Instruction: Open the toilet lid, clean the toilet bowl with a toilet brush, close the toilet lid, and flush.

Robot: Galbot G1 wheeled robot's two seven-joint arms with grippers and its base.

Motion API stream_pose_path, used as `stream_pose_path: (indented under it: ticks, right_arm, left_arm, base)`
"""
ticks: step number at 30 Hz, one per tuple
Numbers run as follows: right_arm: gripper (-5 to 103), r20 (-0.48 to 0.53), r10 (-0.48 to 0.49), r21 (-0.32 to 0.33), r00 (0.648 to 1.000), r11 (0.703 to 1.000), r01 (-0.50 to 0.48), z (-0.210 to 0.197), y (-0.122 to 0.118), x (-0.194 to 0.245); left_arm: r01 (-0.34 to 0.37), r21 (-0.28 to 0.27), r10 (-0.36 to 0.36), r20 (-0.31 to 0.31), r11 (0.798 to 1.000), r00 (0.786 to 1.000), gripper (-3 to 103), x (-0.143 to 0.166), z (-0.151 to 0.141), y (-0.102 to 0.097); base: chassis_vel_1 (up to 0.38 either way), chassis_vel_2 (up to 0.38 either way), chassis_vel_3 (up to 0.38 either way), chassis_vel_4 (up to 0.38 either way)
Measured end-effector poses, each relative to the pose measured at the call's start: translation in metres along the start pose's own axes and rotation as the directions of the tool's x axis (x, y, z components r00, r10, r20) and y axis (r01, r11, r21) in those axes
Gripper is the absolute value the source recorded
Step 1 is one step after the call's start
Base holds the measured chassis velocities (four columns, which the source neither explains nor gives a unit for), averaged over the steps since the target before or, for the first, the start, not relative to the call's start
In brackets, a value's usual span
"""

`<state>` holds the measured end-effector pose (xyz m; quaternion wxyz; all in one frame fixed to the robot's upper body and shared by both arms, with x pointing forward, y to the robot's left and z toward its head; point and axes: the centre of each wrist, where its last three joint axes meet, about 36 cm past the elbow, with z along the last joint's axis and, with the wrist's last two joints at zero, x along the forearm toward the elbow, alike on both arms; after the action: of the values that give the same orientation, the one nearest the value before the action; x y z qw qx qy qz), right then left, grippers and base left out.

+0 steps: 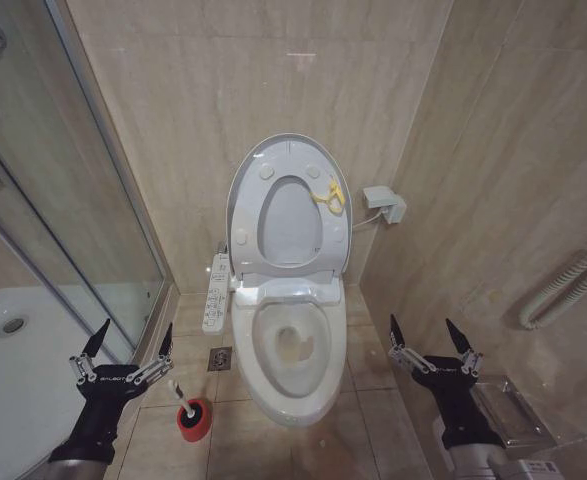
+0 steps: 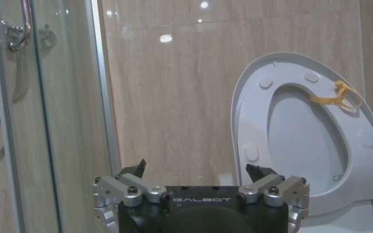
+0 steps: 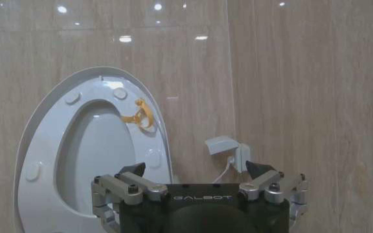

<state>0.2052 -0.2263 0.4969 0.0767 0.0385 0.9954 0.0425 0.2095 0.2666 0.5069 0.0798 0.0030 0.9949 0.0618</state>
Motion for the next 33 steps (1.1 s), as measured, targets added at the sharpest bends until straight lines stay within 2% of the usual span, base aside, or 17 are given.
stream_pose_path:
  ticks: [33]
  right_arm:
    - [100,0.0,0.0,0.0,1.0,1.0,0.0,0.0,0.0,0.0]
  left_arm:
    - [0.0,0.0,0.0,0.0,1.0,1.0,100,0.0,0.0,0.0]
  base:
    - [0.0,0.0,0.0,0.0]
